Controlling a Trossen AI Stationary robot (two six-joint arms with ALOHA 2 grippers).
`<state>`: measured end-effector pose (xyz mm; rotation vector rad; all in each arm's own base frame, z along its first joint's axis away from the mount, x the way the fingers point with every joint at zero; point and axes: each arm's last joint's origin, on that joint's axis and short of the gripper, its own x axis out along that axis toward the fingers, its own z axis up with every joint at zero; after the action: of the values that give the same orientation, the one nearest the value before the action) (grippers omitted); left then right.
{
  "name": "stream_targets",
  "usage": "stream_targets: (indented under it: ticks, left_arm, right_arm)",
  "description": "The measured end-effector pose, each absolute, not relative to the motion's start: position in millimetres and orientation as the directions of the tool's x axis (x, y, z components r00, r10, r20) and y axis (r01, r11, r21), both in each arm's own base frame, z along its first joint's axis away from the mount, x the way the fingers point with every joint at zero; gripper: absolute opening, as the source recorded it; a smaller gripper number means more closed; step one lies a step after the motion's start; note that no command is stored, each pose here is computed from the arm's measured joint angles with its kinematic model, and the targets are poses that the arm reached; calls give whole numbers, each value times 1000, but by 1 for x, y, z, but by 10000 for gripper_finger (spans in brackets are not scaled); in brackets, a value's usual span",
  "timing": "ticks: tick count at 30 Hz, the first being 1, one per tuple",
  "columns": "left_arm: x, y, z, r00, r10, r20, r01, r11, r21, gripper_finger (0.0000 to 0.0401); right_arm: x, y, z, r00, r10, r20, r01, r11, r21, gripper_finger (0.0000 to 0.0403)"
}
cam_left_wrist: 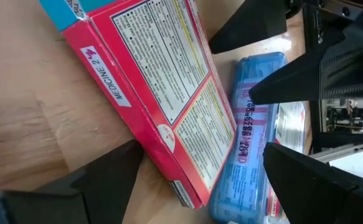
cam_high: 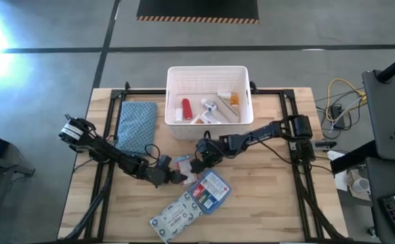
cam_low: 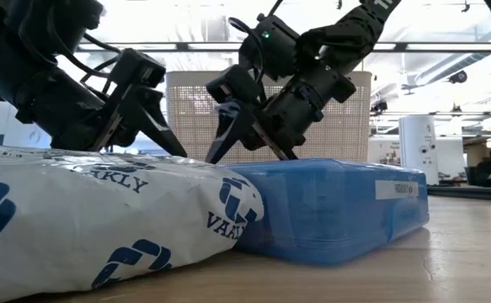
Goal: Pick & place medical supplies in basket/bin
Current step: Put the red medicine box into the white bin
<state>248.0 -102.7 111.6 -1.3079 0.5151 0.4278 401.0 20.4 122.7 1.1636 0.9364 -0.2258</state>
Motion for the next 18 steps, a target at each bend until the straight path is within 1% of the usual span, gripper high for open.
stream_targets:
  ticks: [5, 14, 18]
  left_arm:
    - [253, -104, 116, 817, 15, -577, -567, 210, -797, 322]
    - [271, -105, 132, 852, 37, -522, -499, 360, -789, 322]
    - [278, -106, 140, 868, 54, -494, -469, 415, -779, 322]
  right_arm:
    - [404, 21, 123, 648, 281, -708, 586, 411, 699, 327]
    - [405, 22, 124, 656, 280, -701, 572, 422, 703, 327]
    - [405, 26, 125, 660, 289, -694, 544, 453, 706, 327]
